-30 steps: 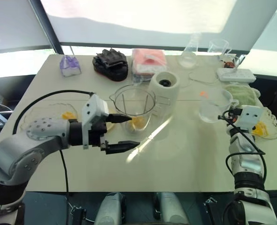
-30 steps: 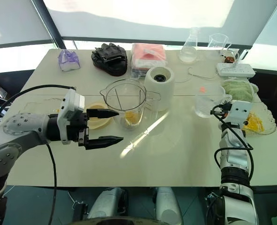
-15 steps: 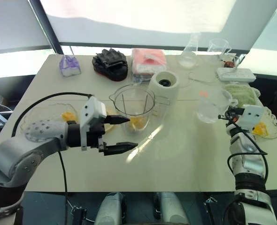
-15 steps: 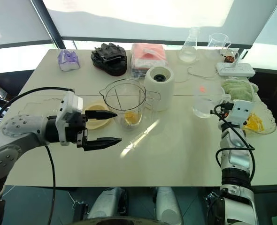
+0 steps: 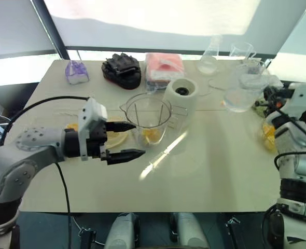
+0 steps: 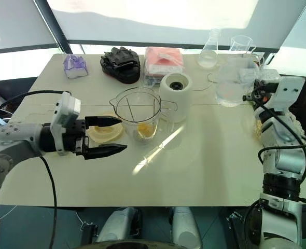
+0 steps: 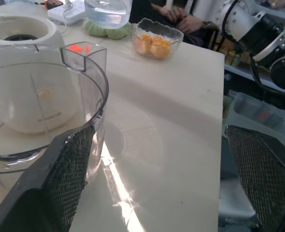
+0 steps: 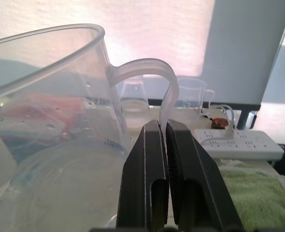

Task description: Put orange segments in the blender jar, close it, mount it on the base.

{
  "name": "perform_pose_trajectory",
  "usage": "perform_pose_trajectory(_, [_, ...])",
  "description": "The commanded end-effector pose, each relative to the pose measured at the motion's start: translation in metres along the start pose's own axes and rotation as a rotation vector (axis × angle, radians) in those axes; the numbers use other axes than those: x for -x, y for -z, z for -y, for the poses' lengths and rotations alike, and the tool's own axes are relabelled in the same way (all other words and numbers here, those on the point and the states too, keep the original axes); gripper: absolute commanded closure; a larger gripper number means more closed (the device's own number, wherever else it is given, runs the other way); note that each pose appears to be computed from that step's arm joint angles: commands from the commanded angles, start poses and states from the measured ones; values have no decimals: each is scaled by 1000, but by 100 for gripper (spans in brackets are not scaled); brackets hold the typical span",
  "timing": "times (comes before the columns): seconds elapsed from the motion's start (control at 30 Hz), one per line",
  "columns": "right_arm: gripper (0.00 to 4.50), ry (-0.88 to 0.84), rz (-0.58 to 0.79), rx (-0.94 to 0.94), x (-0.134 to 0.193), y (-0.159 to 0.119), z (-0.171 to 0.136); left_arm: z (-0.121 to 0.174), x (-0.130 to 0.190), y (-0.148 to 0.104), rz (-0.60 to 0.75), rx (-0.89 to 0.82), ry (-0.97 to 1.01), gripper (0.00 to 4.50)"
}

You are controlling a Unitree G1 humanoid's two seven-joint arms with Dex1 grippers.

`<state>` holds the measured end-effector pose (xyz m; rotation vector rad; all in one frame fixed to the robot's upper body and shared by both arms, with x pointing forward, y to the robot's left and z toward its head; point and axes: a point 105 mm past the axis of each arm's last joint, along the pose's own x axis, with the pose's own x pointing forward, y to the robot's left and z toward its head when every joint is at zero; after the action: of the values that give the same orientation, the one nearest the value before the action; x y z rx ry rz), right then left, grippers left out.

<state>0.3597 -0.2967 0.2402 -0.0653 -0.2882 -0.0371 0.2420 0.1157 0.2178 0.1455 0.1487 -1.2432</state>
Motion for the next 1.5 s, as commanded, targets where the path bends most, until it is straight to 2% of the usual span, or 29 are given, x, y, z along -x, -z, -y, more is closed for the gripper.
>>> perform_pose_trajectory(0.03, [442,-83,117,6,-3,-50,-14,-2,9,-12,20,-21,-13,0])
perform_pose_trajectory(0.3, [442,-185,98,37,-13,-78,-36,-5,19,-11,-8,-8,-28,0])
perform_pose_trajectory(0.4, [442,-296,110,71,-16,-92,-61,-6,23,-10,-17,-2,-40,0])
perform_pose_trajectory(0.6, [442,-424,146,145,-20,-110,-93,-5,24,-7,-26,5,-44,0])
perform_pose_trajectory(1.03, [442,-608,207,268,-15,-106,-144,-5,24,-1,-23,13,-58,0])
perform_pose_trajectory(1.5, [442,-667,354,517,-14,-107,-176,-2,20,-1,-17,11,-54,0])
